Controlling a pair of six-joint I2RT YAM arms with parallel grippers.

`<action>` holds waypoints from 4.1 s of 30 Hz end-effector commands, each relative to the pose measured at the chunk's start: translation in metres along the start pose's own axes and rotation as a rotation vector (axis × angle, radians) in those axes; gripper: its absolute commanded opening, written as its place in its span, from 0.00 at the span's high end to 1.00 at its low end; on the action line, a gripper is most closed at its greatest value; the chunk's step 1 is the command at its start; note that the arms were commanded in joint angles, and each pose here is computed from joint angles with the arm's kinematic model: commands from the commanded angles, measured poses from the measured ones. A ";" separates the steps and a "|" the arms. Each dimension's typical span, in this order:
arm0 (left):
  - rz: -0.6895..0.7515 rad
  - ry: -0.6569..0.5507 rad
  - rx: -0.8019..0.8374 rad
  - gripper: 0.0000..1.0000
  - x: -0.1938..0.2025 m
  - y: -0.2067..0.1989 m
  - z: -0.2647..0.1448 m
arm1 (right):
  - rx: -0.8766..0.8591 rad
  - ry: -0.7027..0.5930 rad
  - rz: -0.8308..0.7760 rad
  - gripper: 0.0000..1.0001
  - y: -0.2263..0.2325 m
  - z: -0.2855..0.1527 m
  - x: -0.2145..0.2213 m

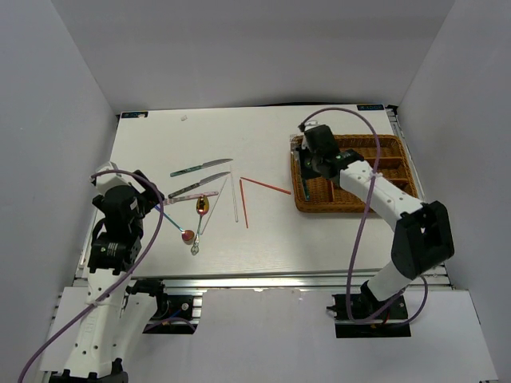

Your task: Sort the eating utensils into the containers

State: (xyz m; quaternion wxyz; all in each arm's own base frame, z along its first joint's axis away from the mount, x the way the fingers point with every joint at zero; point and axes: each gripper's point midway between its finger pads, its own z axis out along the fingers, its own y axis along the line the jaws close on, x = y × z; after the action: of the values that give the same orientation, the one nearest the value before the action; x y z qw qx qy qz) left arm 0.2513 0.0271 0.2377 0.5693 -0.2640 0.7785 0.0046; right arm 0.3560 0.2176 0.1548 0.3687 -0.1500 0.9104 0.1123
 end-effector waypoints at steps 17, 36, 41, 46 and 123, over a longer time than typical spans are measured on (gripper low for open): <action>0.036 0.062 -0.011 0.02 0.011 -0.005 0.014 | 0.146 0.040 0.112 0.58 -0.084 0.037 -0.036; -0.117 0.235 -0.271 0.03 0.067 -0.057 0.084 | -0.008 -0.079 0.128 0.37 -0.046 -0.055 -0.010; -0.331 0.179 -0.426 0.22 0.078 -0.053 0.096 | -0.018 -0.073 0.133 0.37 -0.045 -0.056 0.006; -0.369 0.220 -0.528 0.23 0.104 -0.062 0.120 | -0.053 -0.071 0.126 0.36 -0.040 -0.057 0.013; -0.058 0.323 0.435 1.00 0.154 -0.394 0.076 | 0.140 -0.507 0.303 0.11 -0.074 -0.203 -0.052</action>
State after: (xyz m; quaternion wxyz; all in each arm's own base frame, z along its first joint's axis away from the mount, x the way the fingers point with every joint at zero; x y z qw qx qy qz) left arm 0.4471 -0.2998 0.1642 0.4585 -0.2393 0.8368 -0.1799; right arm 0.2936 0.1164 0.2966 0.5438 0.0050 0.8232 0.1633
